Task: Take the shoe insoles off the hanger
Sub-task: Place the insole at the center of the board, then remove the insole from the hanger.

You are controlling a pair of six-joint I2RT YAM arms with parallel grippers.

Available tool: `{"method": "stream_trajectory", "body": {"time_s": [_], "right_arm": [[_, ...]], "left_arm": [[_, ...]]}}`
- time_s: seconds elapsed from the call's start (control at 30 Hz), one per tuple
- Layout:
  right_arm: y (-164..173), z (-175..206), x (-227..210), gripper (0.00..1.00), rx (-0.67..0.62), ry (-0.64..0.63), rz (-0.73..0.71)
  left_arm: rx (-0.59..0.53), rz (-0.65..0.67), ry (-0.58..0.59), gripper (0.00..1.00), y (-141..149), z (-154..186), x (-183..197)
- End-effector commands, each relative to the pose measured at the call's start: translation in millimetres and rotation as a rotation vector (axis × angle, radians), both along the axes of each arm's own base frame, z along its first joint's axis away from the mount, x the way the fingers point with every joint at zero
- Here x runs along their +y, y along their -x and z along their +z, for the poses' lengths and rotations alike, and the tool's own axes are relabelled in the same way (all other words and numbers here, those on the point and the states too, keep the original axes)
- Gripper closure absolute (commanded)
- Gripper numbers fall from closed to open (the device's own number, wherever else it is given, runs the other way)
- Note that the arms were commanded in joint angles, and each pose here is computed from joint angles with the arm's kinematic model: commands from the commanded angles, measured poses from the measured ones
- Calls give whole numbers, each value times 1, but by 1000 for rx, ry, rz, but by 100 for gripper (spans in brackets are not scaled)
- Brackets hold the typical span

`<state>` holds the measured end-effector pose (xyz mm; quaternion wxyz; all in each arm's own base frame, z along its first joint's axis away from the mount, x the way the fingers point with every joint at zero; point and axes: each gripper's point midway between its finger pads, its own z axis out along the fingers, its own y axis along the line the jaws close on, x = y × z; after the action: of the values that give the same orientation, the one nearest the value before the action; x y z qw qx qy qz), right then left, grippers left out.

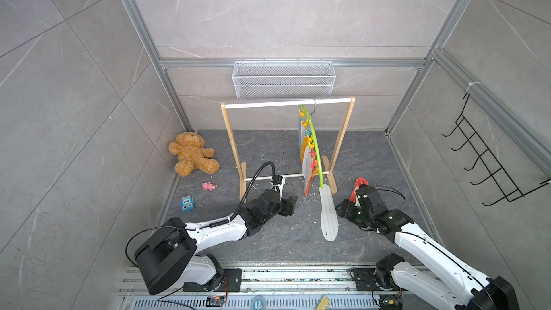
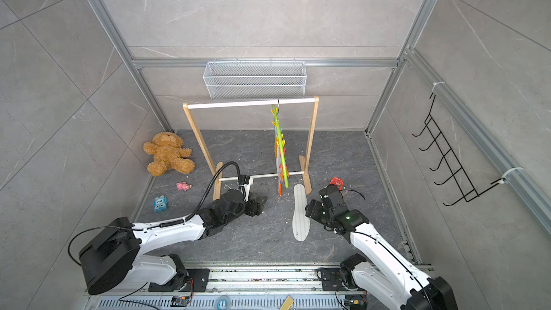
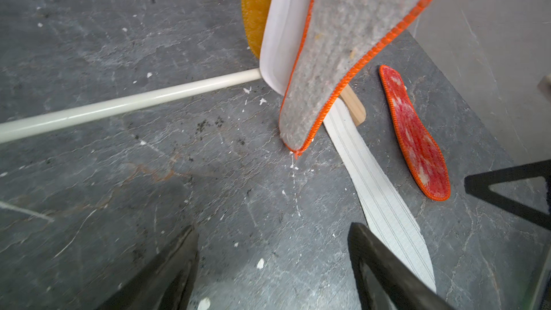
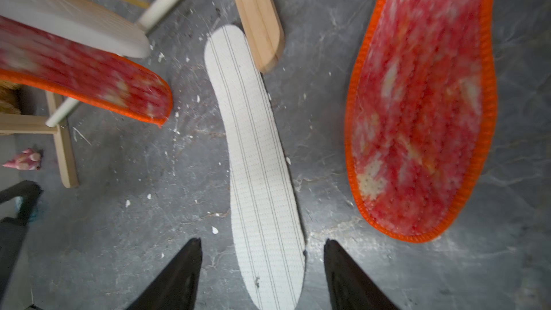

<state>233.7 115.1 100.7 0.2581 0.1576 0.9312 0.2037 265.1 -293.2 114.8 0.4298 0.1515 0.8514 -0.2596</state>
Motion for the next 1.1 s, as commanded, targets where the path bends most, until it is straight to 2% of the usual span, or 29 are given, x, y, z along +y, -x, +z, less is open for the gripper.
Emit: {"method": "stream_trajectory", "body": {"time_s": [0.0,0.23,0.5,1.07], "right_arm": [[-10,30,-4,28,-88,34,-2],[-20,72,-4,25,-179,40,15],[-18,104,-6,20,-239,38,26],[-15,116,-3,19,-255,14,38]], "left_arm": [[-132,-22,33,20,-10,19,-22],[-188,-15,53,21,-22,4,-42],[-203,2,42,21,-38,-17,-59],[-218,71,24,22,-65,-45,-80]]}}
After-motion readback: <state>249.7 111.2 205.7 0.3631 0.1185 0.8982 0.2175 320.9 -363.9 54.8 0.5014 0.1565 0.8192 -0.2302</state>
